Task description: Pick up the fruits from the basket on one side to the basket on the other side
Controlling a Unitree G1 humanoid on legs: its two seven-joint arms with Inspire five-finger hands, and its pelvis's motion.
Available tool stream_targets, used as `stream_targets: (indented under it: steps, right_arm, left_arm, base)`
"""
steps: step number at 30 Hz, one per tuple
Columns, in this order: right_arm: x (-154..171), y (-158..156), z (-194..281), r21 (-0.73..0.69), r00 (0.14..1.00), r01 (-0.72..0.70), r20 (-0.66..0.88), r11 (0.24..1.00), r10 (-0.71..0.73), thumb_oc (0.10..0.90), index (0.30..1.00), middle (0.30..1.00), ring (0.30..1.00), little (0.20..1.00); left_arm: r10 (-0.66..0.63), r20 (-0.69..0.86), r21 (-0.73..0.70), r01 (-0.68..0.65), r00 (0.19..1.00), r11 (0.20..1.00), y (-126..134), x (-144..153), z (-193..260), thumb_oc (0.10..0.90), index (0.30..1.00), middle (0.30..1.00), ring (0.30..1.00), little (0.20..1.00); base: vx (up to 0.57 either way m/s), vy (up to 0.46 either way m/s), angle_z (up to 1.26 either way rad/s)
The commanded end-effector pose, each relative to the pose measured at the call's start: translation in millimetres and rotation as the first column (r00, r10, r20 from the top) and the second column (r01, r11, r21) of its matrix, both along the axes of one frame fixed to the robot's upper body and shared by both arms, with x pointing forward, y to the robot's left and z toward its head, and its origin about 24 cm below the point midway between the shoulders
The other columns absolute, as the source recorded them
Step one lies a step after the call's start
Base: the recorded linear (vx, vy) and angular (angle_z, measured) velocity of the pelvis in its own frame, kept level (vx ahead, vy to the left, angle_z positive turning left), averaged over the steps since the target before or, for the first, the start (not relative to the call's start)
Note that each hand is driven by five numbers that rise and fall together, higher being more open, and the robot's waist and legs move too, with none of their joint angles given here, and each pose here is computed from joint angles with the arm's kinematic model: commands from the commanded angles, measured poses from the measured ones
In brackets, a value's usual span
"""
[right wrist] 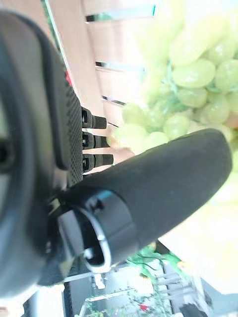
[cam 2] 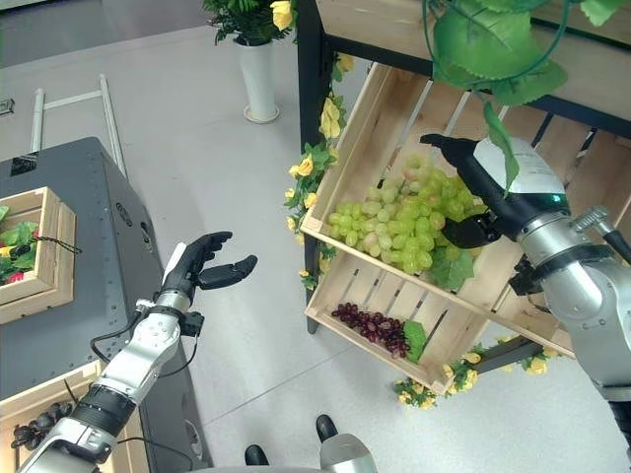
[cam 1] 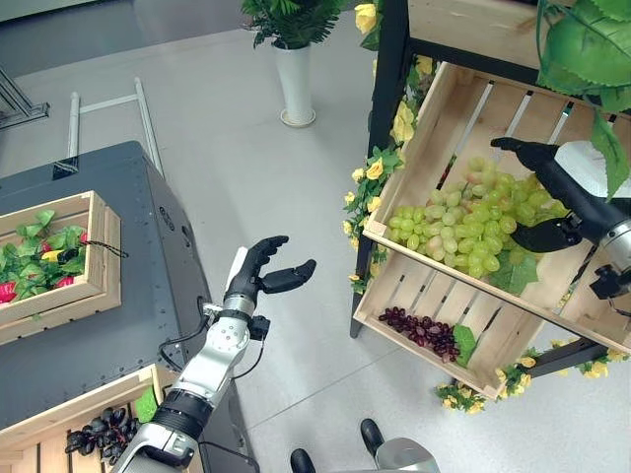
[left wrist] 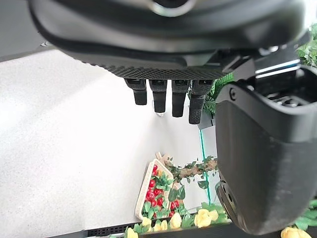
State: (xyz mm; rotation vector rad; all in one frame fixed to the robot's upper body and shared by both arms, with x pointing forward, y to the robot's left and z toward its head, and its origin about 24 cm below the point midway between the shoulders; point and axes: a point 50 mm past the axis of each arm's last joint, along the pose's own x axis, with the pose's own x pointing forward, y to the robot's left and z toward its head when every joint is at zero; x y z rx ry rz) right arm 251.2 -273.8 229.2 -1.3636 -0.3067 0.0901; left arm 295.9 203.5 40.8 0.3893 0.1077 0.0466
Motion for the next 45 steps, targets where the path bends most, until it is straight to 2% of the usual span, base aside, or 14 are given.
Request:
stream_targets:
  steps: [1, 3, 9, 12, 16, 18, 25, 30, 32, 33, 35, 37, 38, 45]
  right_arm:
    - [-7, 11, 48, 0.031, 0.982, -0.159, 0.112, 0.987, 0.154, 0.800, 0.900, 0.900, 0.900, 0.900]
    - [-6, 16, 49, 0.091, 0.971, -0.234, 0.067, 0.968, 0.228, 0.800, 0.900, 0.900, 0.900, 0.900]
    - [-3, 22, 36, 0.138, 0.941, -0.313, -0.090, 0.939, 0.327, 0.800, 0.900, 0.900, 0.900, 0.900]
    - [-6, 29, 34, 0.184, 0.909, -0.382, -0.102, 0.906, 0.404, 0.800, 0.900, 0.900, 0.900, 0.900]
    - [-8, 34, 42, 0.251, 0.884, -0.445, -0.031, 0.860, 0.467, 0.800, 0.900, 0.900, 0.900, 0.900]
    - [-12, 34, 52, 0.321, 0.849, -0.517, 0.070, 0.794, 0.524, 0.800, 0.900, 0.900, 0.900, 0.900]
    - [-22, 39, 61, 0.471, 0.720, -0.677, 0.263, 0.566, 0.642, 0.800, 0.900, 0.900, 0.900, 0.900]
    - [-26, 40, 59, 0.513, 0.662, -0.724, 0.329, 0.460, 0.674, 0.800, 0.900, 0.900, 0.900, 0.900]
    - [-29, 42, 61, 0.528, 0.621, -0.752, 0.370, 0.393, 0.691, 0.800, 0.900, 0.900, 0.900, 0.900]
    - [-30, 43, 61, 0.554, 0.580, -0.770, 0.400, 0.316, 0.710, 0.800, 0.900, 0.900, 0.900, 0.900]
    - [-31, 46, 59, 0.577, 0.541, -0.779, 0.425, 0.243, 0.725, 0.800, 0.900, 0.900, 0.900, 0.900]
    - [-30, 51, 56, 0.596, 0.527, -0.777, 0.437, 0.204, 0.729, 0.800, 0.900, 0.900, 0.900, 0.900]
    - [-28, 55, 51, 0.624, 0.505, -0.767, 0.449, 0.146, 0.737, 0.800, 0.900, 0.900, 0.900, 0.900]
    - [-19, 82, 27, 0.722, 0.482, -0.691, 0.431, 0.029, 0.762, 0.800, 0.900, 0.900, 0.900, 0.900]
  left_arm:
    - [-0.032, 0.204, 0.057, 0.021, 0.978, 0.998, 12, 16, 45, 0.800, 0.900, 0.900, 0.900, 0.900]
    - [-0.035, 0.204, 0.059, 0.023, 0.978, 0.998, 13, 15, 44, 0.800, 0.900, 0.900, 0.900, 0.900]
    - [-0.042, 0.203, 0.062, 0.030, 0.978, 0.998, 16, 13, 42, 0.800, 0.900, 0.900, 0.900, 0.900]
    - [-0.040, 0.204, 0.062, 0.028, 0.978, 0.998, 17, 13, 42, 0.800, 0.900, 0.900, 0.900, 0.900]
    - [-0.045, 0.200, 0.061, 0.033, 0.979, 0.998, 16, 11, 39, 0.800, 0.900, 0.900, 0.900, 0.900]
    - [-0.048, 0.192, 0.058, 0.037, 0.980, 0.998, 17, 10, 35, 0.800, 0.900, 0.900, 0.900, 0.900]
    - [-0.053, 0.183, 0.044, 0.046, 0.982, 0.998, 16, 7, 29, 0.800, 0.900, 0.900, 0.900, 0.900]
    - [-0.052, 0.183, 0.039, 0.046, 0.982, 0.998, 16, 7, 28, 0.800, 0.900, 0.900, 0.900, 0.900]
    - [-0.053, 0.182, 0.037, 0.048, 0.982, 0.998, 15, 6, 27, 0.800, 0.900, 0.900, 0.900, 0.900]
    - [-0.056, 0.182, 0.034, 0.051, 0.982, 0.998, 15, 6, 27, 0.800, 0.900, 0.900, 0.900, 0.900]
    - [-0.055, 0.182, 0.029, 0.050, 0.982, 0.998, 14, 6, 26, 0.800, 0.900, 0.900, 0.900, 0.900]
    - [-0.056, 0.184, 0.028, 0.052, 0.981, 0.998, 12, 7, 27, 0.800, 0.900, 0.900, 0.900, 0.900]
    - [-0.057, 0.190, 0.020, 0.054, 0.980, 0.998, 10, 7, 28, 0.800, 0.900, 0.900, 0.900, 0.900]
    - [-0.032, 0.251, -0.014, 0.037, 0.967, 0.999, 2, 7, 36, 0.800, 0.900, 0.900, 0.900, 0.900]
  base:
    - [0.00, 0.000, 0.00]
    - [0.00, 0.000, 0.00]
    - [0.00, 0.000, 0.00]
    - [0.00, 0.000, 0.00]
    - [0.00, 0.000, 0.00]
    - [0.00, 0.000, 0.00]
    - [0.00, -0.001, 0.01]
    - [0.02, -0.001, 0.06]
    - [0.01, -0.002, 0.07]
    - [0.00, 0.000, 0.00]
    - [0.00, 0.000, 0.00]
    - [0.00, 0.000, 0.00]
    - [0.00, 0.000, 0.00]
    - [-0.01, -0.015, 0.06]
